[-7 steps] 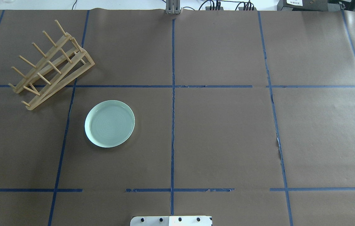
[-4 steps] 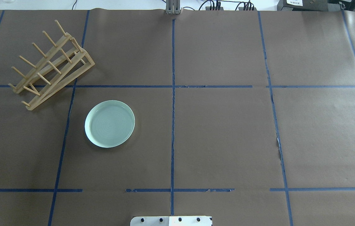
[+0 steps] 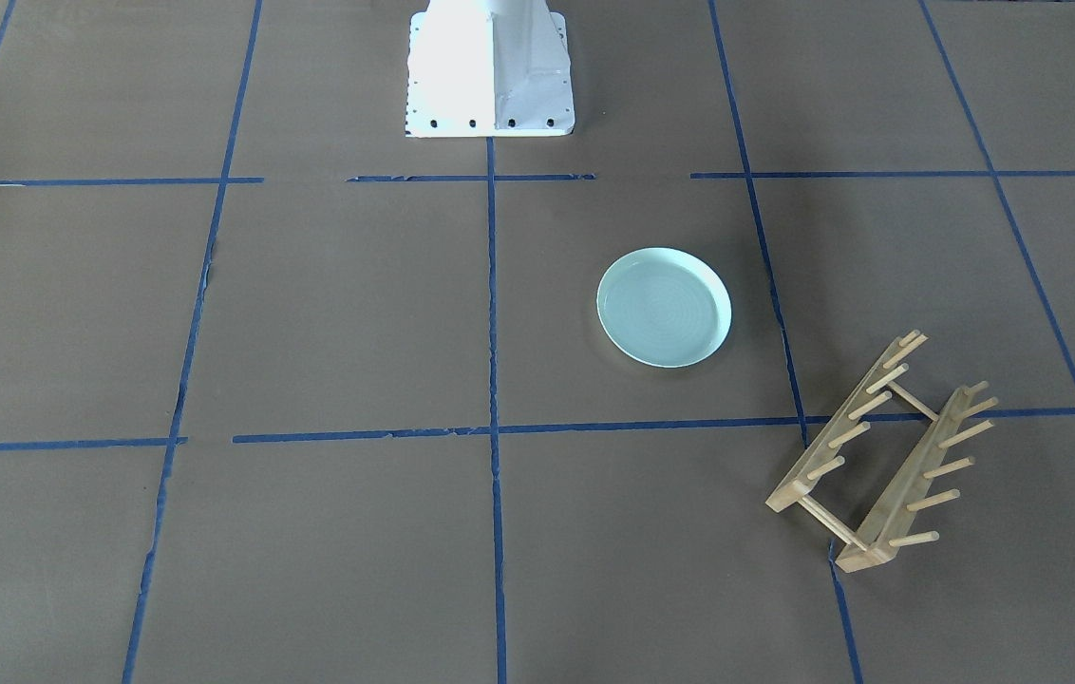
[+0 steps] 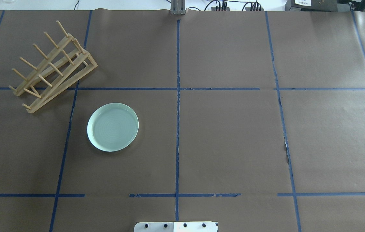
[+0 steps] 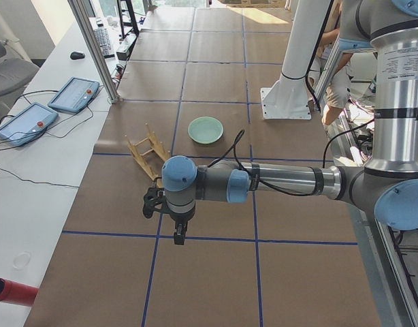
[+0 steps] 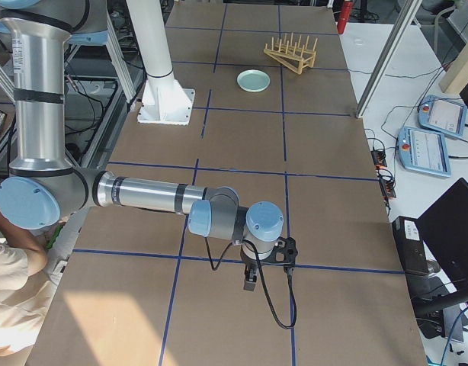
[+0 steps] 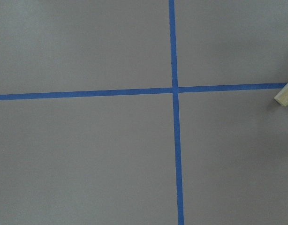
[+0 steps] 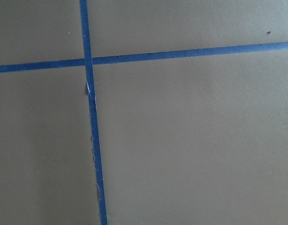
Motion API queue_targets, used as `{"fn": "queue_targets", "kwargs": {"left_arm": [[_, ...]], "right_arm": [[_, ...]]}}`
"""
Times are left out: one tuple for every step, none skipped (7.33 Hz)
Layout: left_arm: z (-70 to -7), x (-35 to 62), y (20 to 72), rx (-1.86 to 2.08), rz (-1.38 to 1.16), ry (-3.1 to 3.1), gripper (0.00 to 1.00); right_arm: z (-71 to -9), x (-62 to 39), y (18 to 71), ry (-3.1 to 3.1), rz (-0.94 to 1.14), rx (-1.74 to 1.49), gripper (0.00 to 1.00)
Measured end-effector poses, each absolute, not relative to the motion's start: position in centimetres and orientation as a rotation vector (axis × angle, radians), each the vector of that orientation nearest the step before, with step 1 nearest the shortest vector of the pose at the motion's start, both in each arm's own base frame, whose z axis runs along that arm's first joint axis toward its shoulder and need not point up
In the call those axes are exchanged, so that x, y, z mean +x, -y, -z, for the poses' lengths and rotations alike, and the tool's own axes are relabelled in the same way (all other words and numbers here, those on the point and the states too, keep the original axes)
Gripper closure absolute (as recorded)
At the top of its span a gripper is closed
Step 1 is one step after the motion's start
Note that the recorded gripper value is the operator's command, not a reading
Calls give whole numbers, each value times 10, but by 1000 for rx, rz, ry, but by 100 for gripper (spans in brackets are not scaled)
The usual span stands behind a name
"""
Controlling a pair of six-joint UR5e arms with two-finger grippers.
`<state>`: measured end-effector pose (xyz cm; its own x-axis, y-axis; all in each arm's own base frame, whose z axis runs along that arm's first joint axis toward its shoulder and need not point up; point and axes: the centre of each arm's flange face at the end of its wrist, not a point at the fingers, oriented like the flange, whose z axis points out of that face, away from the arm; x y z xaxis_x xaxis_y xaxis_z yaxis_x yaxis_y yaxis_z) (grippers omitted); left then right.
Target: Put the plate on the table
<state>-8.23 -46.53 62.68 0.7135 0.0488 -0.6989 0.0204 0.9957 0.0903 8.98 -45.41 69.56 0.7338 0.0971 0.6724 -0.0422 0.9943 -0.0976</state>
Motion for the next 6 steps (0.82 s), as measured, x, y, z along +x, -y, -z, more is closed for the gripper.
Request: {"fn": "queue_targets", "kwargs": {"left_arm": [[-625, -82, 466, 96, -17, -777, 0], [-625, -82, 466, 98, -18, -777, 0], [-624, -82, 466, 98, -18, -777, 0], [-625, -82, 466, 98, -18, -777, 0], [-624, -82, 466, 98, -18, -777, 0], [-624, -82, 466, 98, -18, -778, 0]], "right_arm": [[-696, 90, 454, 743, -77, -78, 0], [-696, 90, 454, 743, -77, -78, 0], [-696, 90, 454, 743, -77, -77, 0], [-696, 90, 454, 743, -77, -77, 0], [-696, 90, 454, 743, -77, -77, 0], [-696, 90, 454, 743, -77, -78, 0]]}}
